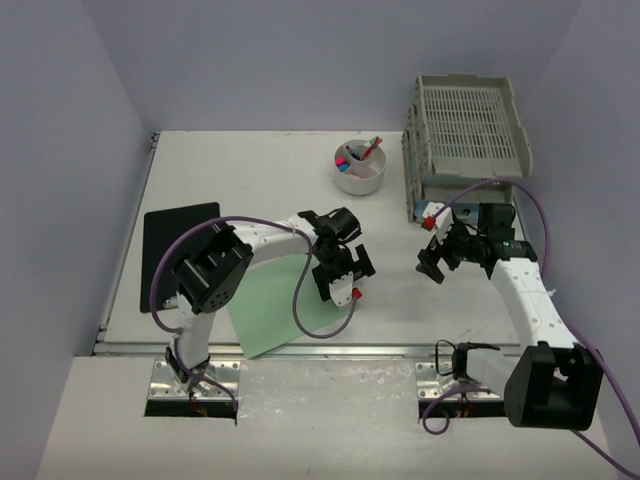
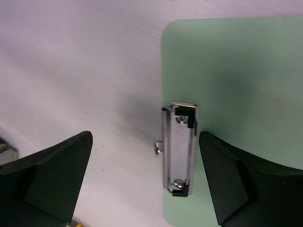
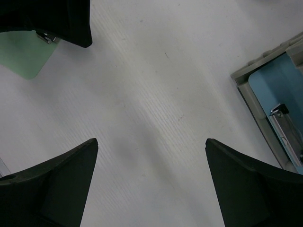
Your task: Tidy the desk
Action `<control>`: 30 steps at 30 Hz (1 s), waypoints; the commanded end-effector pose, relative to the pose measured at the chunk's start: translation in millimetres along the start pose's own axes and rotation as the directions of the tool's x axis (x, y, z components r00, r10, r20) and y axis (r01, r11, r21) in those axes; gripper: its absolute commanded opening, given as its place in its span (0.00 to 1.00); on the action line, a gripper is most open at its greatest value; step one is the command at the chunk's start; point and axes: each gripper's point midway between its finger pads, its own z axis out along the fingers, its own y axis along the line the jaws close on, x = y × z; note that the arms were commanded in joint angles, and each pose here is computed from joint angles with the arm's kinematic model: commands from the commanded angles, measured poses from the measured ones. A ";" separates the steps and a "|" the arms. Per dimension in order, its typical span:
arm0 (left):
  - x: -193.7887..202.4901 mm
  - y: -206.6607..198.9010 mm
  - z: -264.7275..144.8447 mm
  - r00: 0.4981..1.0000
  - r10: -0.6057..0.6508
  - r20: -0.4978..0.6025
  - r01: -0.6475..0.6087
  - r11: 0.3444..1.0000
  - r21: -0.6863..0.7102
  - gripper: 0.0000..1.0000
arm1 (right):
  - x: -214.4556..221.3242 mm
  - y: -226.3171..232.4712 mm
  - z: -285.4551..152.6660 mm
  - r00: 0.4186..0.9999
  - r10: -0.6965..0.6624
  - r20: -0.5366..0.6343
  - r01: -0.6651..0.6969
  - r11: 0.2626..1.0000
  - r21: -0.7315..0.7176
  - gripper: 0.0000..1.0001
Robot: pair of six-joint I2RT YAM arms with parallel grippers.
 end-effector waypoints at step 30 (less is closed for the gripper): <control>9.3 -128.7 -350.2 0.115 -0.474 0.873 0.449 -0.759 -0.472 0.90 | -68.8 81.4 154.1 0.771 0.498 -0.397 -0.418 0.866 0.274 0.69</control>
